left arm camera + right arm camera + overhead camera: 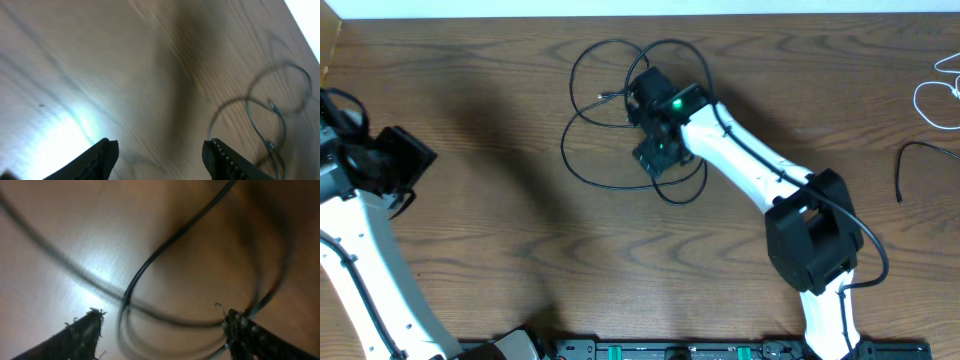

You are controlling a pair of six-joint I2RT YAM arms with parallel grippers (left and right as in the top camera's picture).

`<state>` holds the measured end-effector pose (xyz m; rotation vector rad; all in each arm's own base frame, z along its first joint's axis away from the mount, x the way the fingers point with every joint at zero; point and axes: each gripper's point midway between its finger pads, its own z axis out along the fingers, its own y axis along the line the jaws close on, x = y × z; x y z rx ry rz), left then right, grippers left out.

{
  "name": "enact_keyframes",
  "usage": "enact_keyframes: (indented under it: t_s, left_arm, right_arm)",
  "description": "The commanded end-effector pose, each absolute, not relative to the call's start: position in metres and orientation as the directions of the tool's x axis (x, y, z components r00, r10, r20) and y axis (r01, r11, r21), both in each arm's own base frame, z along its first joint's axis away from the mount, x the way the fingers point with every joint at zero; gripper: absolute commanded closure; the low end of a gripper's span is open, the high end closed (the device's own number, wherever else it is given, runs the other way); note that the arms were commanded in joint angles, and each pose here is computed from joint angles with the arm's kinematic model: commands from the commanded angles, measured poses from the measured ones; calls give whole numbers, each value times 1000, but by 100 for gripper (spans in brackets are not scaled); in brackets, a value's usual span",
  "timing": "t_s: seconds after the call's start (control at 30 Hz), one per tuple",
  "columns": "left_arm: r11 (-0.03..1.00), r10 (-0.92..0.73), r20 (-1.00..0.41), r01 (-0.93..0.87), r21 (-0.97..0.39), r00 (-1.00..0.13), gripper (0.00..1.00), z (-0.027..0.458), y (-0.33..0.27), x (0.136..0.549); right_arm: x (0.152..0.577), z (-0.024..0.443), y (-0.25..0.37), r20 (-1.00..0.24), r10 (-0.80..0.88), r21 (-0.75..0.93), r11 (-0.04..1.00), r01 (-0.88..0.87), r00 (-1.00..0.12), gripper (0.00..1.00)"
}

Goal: Untangle cables

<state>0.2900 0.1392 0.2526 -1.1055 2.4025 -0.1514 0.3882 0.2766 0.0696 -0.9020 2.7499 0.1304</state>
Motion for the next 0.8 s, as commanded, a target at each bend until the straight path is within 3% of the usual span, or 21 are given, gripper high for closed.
enact_keyframes:
  t_s: [0.0, 0.17, 0.43, 0.53, 0.77]
  left_arm:
    - [743, -669, -337, -587, -321, -662, 45, 239, 108, 297]
    - [803, -589, -273, -511, -308, -761, 55, 205, 68, 304]
    - [876, -442, -250, -355, -326, -862, 79, 154, 10, 328]
    - [892, -403, -251, -317, -322, -880, 91, 142, -2, 338]
    - [929, -344, -189, -304, -212, -920, 92, 102, -10, 344]
  right_arm:
    - [421, 71, 251, -310, -479, -12, 865, -501, -821, 32]
    - [453, 80, 240, -400, -397, 70, 885, -460, -826, 56]
    - [463, 71, 232, -402, -374, 79, 895, -439, -836, 92]
    - [464, 56, 230, -379, -338, 89, 913, -398, -861, 99]
    - [465, 32, 226, -337, -291, 103, 934, -342, -895, 99]
